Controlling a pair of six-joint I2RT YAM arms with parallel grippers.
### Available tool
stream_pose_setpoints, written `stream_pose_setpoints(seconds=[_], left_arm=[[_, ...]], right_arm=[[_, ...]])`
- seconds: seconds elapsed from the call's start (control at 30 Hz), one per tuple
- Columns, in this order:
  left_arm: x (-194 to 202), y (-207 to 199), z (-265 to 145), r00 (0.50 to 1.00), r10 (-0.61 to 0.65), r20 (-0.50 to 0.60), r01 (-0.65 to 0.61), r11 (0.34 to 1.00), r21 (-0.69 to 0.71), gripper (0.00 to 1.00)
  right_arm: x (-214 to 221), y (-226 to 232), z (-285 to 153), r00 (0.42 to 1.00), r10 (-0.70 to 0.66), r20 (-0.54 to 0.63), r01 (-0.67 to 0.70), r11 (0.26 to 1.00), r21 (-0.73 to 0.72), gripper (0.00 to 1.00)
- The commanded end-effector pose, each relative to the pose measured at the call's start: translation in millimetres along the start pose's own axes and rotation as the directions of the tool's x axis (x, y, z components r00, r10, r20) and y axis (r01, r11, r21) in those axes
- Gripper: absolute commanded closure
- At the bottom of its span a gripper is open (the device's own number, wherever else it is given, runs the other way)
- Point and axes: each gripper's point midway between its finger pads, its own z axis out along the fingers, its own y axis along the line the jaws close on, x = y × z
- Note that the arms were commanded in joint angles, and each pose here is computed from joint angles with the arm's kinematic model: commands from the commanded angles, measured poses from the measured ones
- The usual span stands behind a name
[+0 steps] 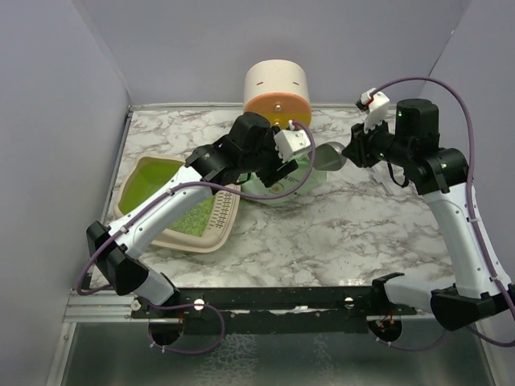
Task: Fill the litter box with clean litter
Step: 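Scoop the cat litter from the cat litter bag.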
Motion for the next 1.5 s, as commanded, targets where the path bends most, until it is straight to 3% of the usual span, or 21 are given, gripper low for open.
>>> stream_pose_setpoints(seconds=[0.0,0.07,0.13,0.33,0.73,1.47], left_arm=[[6,2,17,1.000,0.013,-0.020,-0.013,1.000,-0.001,0.37],[8,1,24,1.000,0.009,-0.023,-0.009,1.000,0.006,0.40],[11,4,30,0.999,0.004,-0.037,-0.004,1.000,-0.005,0.49],[14,19,31,0.998,0.011,-0.063,-0.017,0.996,-0.085,0.99],[7,46,-5,0.999,0.013,-0.041,-0.023,0.965,-0.261,1.00],[-25,47,-4,0.997,-0.034,0.071,0.051,0.968,-0.245,1.00]], right_arm=[[-11,10,3,1.000,0.018,0.026,-0.016,0.997,-0.070,0.99],[-9,11,8,1.000,0.024,0.008,-0.024,0.996,-0.085,0.99],[-7,13,14,1.000,0.028,-0.003,-0.029,0.995,-0.099,0.99],[-6,16,27,0.999,0.042,-0.033,-0.047,0.989,-0.143,0.99],[2,14,86,0.991,0.077,-0.111,-0.099,0.972,-0.212,0.99],[53,23,159,0.976,0.102,-0.191,-0.158,0.937,-0.312,0.99]])
